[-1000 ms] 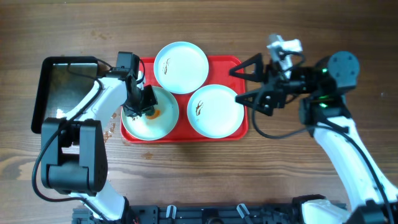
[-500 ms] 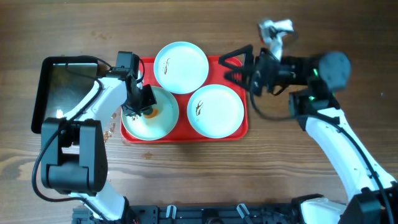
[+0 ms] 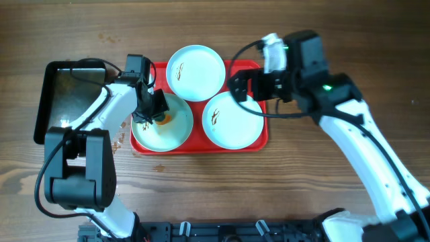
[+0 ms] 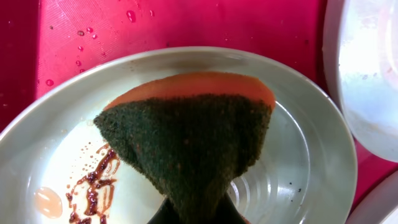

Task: Clean dirty plates on tray and stack at the side
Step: 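Reach the right gripper to the rim of the top plate, then scrub the lower-left plate with the sponge in the left gripper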

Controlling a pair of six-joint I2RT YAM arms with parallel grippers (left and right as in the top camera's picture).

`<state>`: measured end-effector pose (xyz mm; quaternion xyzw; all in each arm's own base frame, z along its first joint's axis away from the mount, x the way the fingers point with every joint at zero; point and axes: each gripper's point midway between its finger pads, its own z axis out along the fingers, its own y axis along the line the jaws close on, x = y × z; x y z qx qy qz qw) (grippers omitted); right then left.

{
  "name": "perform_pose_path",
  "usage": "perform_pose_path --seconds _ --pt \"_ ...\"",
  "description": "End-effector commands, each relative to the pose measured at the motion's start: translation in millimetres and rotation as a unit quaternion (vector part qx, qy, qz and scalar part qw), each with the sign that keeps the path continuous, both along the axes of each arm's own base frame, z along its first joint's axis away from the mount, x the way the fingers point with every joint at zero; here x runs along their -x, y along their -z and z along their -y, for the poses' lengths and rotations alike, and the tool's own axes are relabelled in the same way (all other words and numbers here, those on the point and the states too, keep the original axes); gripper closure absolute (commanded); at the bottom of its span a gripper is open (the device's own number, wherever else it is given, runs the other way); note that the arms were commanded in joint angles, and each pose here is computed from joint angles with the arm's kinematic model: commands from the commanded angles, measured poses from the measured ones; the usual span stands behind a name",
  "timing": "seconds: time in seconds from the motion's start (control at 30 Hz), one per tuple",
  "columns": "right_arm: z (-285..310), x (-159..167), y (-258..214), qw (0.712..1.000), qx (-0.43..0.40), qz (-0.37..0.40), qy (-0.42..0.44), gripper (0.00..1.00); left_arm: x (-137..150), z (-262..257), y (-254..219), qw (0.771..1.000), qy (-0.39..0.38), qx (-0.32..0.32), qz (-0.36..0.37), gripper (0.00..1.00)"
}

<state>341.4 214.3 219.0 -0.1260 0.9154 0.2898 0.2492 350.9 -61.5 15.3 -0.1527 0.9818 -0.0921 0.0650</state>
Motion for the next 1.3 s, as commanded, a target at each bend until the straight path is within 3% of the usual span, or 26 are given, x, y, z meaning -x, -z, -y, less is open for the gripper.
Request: perform_pose_path --seconds 0.0,0.07,0.23,0.3,0.43,0.5,0.63,0.73,0.9,1.1,1.27 --pt "-33.6 -1.8 41.8 0.995 0.058 -0.03 -0.074 0.0 2.4 -3.7 2.6 1.0 0.001 -0.005 -0.006 0.96" --pt "-50.3 -9.8 56.9 0.995 0.054 -0.043 -0.078 0.0 3.7 -3.7 2.8 1.0 0.001 -0.005 -0.009 0.96" --pt "-77.1 -24.3 85.8 0.989 -0.02 -0.147 0.022 0.0 8.1 -4.1 3.5 1.0 0.001 -0.006 -0.018 0.96" --pt "-89.8 -28.5 89.6 0.99 -0.035 -0.137 0.002 0.09 8.6 -4.2 3.5 1.0 0.001 -0.006 -0.019 0.96" --pt "-116.7 -28.8 107.3 0.994 -0.017 -0.097 -0.037 0.36 8.5 -4.2 3.5 1.0 0.001 -0.007 -0.019 0.96" --pt "-123.3 -30.2 118.5 0.996 0.008 -0.08 -0.03 0.42 8.6 -4.3 3.5 1.0 0.001 -0.007 -0.019 0.96" --pt "-124.6 -31.2 145.8 0.996 0.055 -0.077 0.003 0.43 8.7 -4.3 3.5 1.0 0.001 -0.007 -0.019 0.96" --pt "-130.7 -28.7 167.9 0.994 0.073 -0.081 0.005 0.56 9.4 -4.3 3.6 1.0 0.001 -0.007 -0.021 0.96" --pt "-135.2 -30.4 183.7 0.994 0.077 -0.083 0.005 0.57 10.6 -4.5 3.8 1.0 0.001 -0.007 -0.023 0.96" --pt "-133.2 -25.1 203.9 0.991 0.092 -0.1 0.002 0.72 12.4 -4.2 4.0 1.0 0.002 -0.007 -0.027 0.96" --pt "-141.1 -13.3 220.7 0.988 0.104 -0.111 -0.011 0.74 12.4 -3.7 4.0 1.0 0.004 -0.007 -0.026 0.96"
